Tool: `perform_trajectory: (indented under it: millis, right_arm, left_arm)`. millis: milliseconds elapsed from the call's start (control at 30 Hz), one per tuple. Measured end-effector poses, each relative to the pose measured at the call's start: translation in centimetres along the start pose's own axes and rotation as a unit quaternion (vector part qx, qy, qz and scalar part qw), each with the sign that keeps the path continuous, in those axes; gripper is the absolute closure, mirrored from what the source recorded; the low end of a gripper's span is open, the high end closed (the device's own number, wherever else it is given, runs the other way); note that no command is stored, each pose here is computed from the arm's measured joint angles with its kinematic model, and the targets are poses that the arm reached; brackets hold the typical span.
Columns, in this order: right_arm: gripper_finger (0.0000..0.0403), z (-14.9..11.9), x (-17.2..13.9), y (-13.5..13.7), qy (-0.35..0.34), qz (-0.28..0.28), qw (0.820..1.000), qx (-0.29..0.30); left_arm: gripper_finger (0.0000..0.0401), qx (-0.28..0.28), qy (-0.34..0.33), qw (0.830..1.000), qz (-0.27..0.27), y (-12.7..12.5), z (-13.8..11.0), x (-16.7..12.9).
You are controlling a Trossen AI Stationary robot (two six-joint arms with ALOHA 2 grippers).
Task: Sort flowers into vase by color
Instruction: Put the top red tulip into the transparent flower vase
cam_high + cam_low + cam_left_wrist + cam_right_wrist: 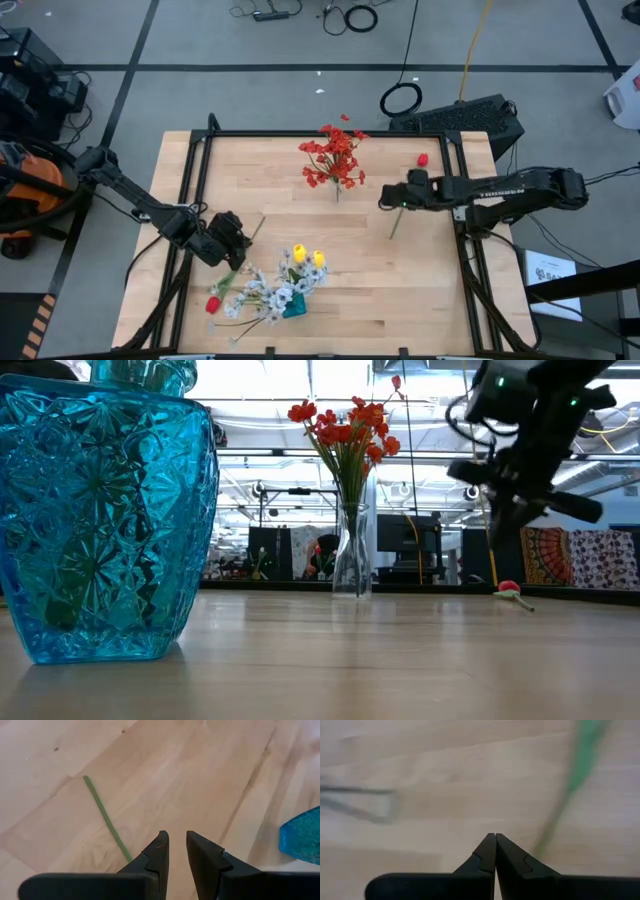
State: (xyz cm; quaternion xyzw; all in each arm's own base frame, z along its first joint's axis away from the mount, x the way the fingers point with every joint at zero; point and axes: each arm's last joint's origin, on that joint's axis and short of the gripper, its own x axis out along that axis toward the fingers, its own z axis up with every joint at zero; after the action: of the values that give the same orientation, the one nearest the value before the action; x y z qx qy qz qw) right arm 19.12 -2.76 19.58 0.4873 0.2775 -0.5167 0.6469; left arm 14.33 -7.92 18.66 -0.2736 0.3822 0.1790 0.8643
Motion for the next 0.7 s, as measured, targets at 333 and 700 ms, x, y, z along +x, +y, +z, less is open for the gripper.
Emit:
perform_trajectory:
  millis: [333,700]
  right_arm:
    - [0.0394,3.8,1.1,-2.8,-0.001,-0.13,0.991,0.014]
    - [0.0293,7.3,3.4,-3.8,0.006,-0.156,0.987,0.047]
  left_arm:
    - [0.0329,-0.009,-0.004,1.0,0.006,0.2,0.3,0.2]
    - [0.0329,-0.026,-0.012,1.0,0.002,0.1,0.7,0.3]
